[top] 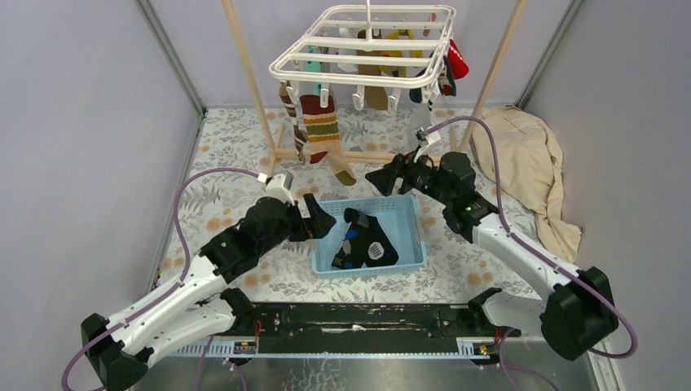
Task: Remove the socks clipped to the hanger
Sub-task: Remove the sock from the hanger.
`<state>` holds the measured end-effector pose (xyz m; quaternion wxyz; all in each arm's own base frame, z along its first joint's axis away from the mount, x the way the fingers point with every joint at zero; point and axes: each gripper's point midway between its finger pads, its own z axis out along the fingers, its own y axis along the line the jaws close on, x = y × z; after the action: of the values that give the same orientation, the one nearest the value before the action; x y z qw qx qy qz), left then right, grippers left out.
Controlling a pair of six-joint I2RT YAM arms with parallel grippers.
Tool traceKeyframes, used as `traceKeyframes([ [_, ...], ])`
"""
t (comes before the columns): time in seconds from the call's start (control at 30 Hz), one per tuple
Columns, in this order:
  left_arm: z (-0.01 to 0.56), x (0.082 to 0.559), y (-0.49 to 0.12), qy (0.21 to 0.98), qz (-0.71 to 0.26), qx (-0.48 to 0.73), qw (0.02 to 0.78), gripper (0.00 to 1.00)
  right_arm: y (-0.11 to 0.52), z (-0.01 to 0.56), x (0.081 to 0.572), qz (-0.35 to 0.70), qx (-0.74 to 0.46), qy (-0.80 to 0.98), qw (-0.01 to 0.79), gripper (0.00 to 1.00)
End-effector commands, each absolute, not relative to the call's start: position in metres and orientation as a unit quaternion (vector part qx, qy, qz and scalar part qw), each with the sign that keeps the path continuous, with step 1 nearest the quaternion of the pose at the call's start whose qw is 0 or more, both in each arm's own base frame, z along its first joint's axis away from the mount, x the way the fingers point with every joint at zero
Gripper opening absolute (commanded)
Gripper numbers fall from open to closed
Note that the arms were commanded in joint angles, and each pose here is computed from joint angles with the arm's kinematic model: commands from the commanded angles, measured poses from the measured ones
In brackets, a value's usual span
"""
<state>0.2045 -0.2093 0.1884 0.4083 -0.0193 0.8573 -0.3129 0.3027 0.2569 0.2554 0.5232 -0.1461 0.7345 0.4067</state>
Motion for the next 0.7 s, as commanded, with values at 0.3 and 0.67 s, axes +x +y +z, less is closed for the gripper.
traceKeyframes([
  [0.3, 0.205, 0.194, -0.203, 0.84, -0.34, -0.03, 0.422, 0.99, 0.312, 0.272, 0.331, 0.507, -0.191, 0.66, 0.52, 0.83],
  [0.67, 0.207, 0.189, -0.196, 0.847, -0.328, -0.029, 0.417, 0.99, 0.341, 0.262, 0.356, 0.526, -0.213, 0.653, 0.501, 0.71],
])
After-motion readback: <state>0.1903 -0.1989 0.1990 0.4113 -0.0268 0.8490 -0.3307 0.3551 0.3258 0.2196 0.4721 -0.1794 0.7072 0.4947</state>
